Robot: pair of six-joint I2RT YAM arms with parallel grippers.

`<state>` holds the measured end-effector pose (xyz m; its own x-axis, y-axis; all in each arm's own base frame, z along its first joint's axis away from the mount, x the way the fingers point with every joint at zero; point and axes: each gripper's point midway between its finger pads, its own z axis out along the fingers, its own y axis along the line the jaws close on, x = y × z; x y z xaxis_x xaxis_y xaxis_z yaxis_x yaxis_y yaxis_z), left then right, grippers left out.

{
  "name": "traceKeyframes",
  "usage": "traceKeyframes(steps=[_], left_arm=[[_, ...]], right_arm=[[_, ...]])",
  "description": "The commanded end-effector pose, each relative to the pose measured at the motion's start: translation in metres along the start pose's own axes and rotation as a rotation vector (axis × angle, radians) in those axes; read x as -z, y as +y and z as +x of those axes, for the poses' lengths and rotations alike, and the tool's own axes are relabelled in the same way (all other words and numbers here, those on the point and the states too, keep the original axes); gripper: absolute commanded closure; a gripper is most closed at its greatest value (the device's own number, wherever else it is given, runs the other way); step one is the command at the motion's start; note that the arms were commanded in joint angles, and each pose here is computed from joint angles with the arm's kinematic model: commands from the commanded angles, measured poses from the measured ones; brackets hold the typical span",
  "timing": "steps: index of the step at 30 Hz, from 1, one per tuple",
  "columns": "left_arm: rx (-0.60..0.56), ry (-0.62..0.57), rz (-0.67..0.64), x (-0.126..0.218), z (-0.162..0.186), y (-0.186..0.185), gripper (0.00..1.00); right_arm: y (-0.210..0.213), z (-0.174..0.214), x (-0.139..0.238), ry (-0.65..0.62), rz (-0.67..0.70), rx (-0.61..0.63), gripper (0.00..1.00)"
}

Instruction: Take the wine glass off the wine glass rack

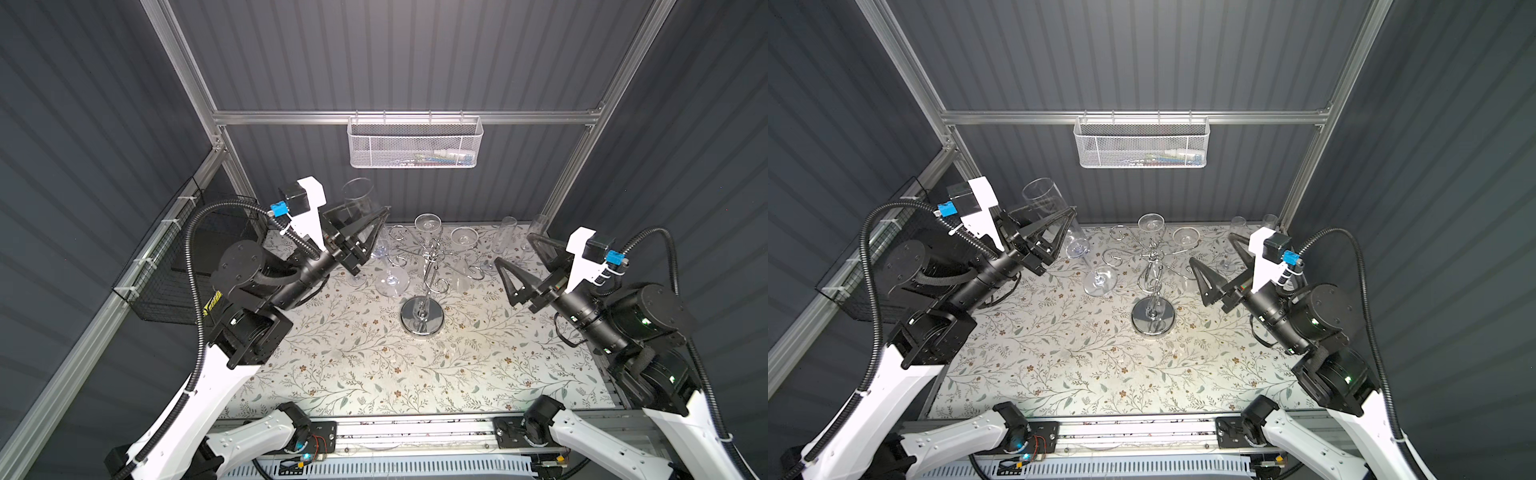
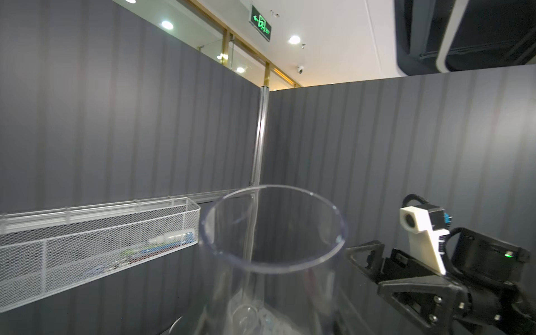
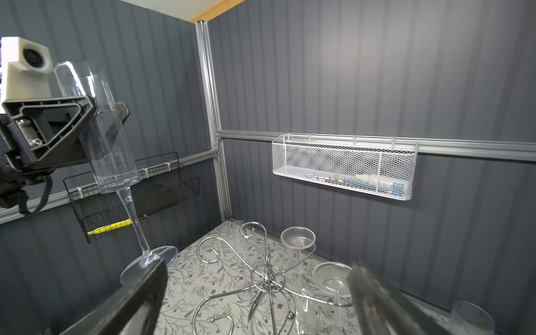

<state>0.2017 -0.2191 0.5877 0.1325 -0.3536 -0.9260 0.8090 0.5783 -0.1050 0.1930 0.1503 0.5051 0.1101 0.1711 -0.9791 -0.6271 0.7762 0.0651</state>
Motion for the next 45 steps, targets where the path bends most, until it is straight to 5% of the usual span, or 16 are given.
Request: traceKeyframes(steps=[1, 22, 37, 45], left_arm=[[-0.098, 0.065, -0.178, 0.018, 0.023, 0.031, 0.68], [-0.199, 0.154, -0.660, 0.061, 0.173, 0.132, 0.72], [-0.213, 0.153, -0.687, 0.030, 0.250, 0.210, 0.71], [-0.215, 0.170, -0.577, -0.001, 0.292, 0.219, 0.71]], right_arm=[[-0.006, -0.002, 0.005, -0.015, 0.037, 0.010, 0.01], [-0.024, 0.006, 0.023, -0.003, 0.139, 0.015, 0.01], [-0.037, 0.018, 0.015, 0.027, 0.214, 0.024, 0.01], [-0.046, 0.019, 0.009, 0.043, 0.269, 0.052, 0.01]])
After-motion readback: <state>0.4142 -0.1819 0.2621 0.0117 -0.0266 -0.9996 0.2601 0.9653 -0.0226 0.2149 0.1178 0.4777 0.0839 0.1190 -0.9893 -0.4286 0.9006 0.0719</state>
